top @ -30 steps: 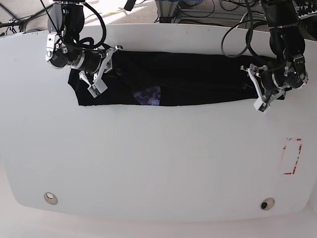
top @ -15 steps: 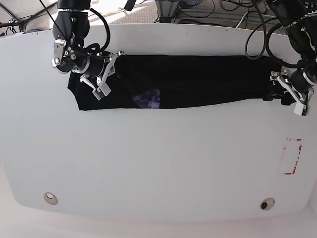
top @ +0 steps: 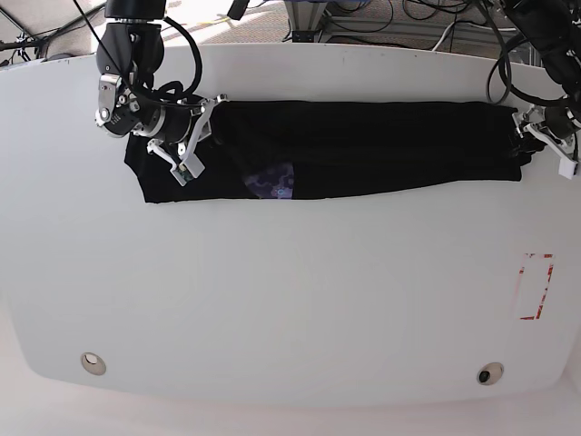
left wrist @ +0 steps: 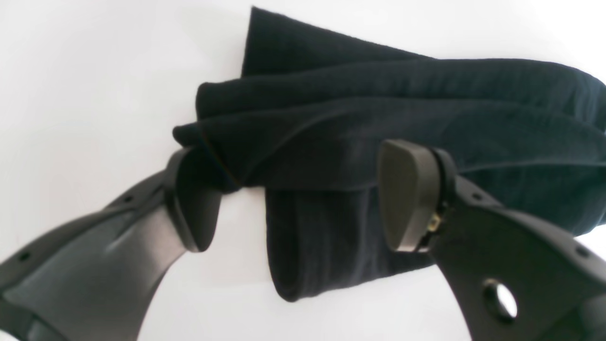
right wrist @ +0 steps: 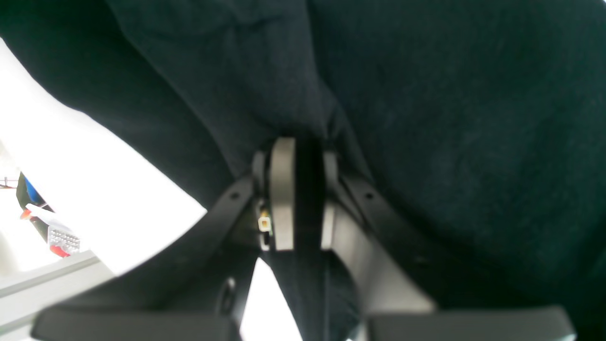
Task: Fold the T-shirt properly
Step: 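Grasp the opposite end of the strip with the left gripper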
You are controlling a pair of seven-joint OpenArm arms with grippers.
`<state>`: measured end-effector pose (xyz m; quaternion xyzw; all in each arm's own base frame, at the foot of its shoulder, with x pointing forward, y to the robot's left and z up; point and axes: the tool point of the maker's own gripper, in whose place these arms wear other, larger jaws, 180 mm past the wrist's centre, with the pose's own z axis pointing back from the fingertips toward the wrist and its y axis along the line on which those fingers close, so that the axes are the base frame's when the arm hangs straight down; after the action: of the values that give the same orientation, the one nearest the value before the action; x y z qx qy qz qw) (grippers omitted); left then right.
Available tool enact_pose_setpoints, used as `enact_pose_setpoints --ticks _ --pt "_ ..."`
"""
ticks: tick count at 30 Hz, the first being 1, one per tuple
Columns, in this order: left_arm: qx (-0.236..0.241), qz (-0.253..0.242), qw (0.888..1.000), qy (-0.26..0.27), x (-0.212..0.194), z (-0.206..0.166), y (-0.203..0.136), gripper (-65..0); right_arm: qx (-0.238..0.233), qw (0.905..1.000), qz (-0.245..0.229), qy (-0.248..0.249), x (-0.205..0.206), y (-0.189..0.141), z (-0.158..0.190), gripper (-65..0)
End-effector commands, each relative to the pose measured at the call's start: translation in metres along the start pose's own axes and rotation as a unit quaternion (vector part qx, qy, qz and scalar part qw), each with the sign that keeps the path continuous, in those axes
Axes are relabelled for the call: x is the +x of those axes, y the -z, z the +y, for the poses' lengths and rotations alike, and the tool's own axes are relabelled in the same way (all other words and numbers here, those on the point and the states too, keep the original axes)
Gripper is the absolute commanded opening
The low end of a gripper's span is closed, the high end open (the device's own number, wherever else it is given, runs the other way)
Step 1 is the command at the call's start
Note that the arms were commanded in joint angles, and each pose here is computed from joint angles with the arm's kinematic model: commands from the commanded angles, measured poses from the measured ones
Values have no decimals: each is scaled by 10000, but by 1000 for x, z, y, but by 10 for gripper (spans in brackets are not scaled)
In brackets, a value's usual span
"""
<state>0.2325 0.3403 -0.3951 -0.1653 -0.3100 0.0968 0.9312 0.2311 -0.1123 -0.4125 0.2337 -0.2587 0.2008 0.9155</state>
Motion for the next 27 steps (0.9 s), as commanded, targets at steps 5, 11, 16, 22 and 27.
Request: enact_pose_setpoints --ticks 5,11,16,22,27 --pt "-89 -333 9994 -15 17 3 4 -182 -97 9999 -64 -96 7 -4 -5 -575" --pt "-192 -119 9997 68 11 -1 14 -183 -107 9999 -73 -71 8 -4 -6 -575" --pt "-302 98 9994 167 1 -10 23 -185 -109 9999 -85 -69 8 -5 -6 -575" --pt "-488 581 9964 389 -24 -25 35 -192 -111 9999 -89 -74 9 -5 -6 -575" --pt "-535 732 9950 427 -34 -29 38 -374 -119 9998 -106 -74 9 -5 -6 -575"
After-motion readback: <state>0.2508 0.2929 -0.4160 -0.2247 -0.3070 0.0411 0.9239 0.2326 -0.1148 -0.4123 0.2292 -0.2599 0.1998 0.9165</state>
